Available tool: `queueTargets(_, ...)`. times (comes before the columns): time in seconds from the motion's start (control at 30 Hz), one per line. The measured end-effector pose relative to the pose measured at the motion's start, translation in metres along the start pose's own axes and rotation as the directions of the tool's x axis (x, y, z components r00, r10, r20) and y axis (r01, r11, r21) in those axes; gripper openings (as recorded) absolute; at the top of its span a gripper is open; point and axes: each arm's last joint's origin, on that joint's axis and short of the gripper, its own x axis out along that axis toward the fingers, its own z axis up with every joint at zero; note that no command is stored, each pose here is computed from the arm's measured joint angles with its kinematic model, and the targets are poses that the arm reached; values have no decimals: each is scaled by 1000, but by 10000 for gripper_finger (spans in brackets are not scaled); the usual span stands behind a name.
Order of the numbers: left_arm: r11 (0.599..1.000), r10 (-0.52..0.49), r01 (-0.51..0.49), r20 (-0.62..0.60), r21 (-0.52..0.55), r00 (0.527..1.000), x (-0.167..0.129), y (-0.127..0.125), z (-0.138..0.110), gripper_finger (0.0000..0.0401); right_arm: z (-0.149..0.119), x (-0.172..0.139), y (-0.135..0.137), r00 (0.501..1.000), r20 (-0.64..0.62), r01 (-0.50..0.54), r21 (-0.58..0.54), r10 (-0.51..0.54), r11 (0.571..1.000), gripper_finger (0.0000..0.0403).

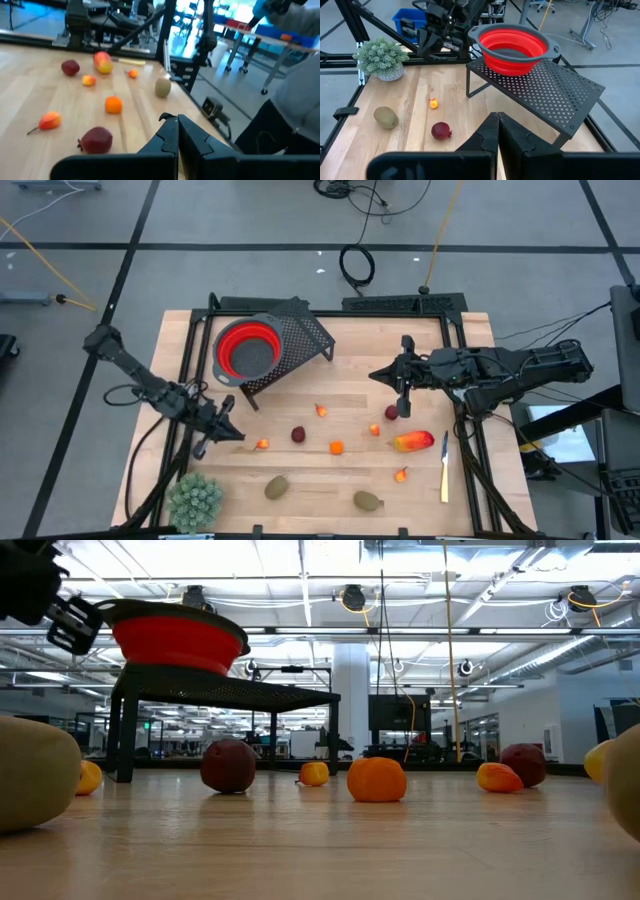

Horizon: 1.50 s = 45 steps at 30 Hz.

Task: Pick & Place Fruit
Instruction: Put the pomegranate into the red strainer bowl on the shelf

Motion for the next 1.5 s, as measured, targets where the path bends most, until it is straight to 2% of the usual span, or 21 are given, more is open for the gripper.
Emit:
queueTargets(0.17, 1000, 13, -12, -36, 21, 999, 5, 10, -1, 0, 0, 0, 0, 1000, 0, 0, 0, 0, 1000, 0)
queueTargets(0.37, 998, 39, -38, -25, 43, 999, 5, 18, 1, 0, -2, 0, 0, 1000, -22, -1, -6, 1, 1000, 0)
queueTargets(0.57, 1000, 1, -2, 21, 27, 1000, 6, 18, 7, 0, -8, 0, -1, 997, -83, -1, -23, 0, 1000, 0)
queueTargets(0.83, 1000, 28, -28, 21, 3, 999, 6, 19, 6, 0, -11, -1, -1, 994, -108, -7, -98, -3, 995, 0)
queueTargets(0.97, 997, 74, -74, 0, 6, 997, 6, 21, 4, 0, -11, -1, -1, 994, -108, -8, -103, -3, 995, 0)
queueTargets(1.1, 997, 75, -75, 6, 5, 997, 6, 20, 4, 1, -12, 2, 0, 993, -122, -8, -107, -5, 994, 0)
queueTargets(1.27, 997, 75, -75, 5, -5, 997, 6, 20, 4, 4, -24, 13, 2, 971, -237, -13, -142, -21, 990, 0)
queueTargets(1.5, 987, 49, -52, -24, -151, 999, 6, 20, 2, 3, -41, 26, 4, 914, -401, -23, -192, -57, 981, 0)
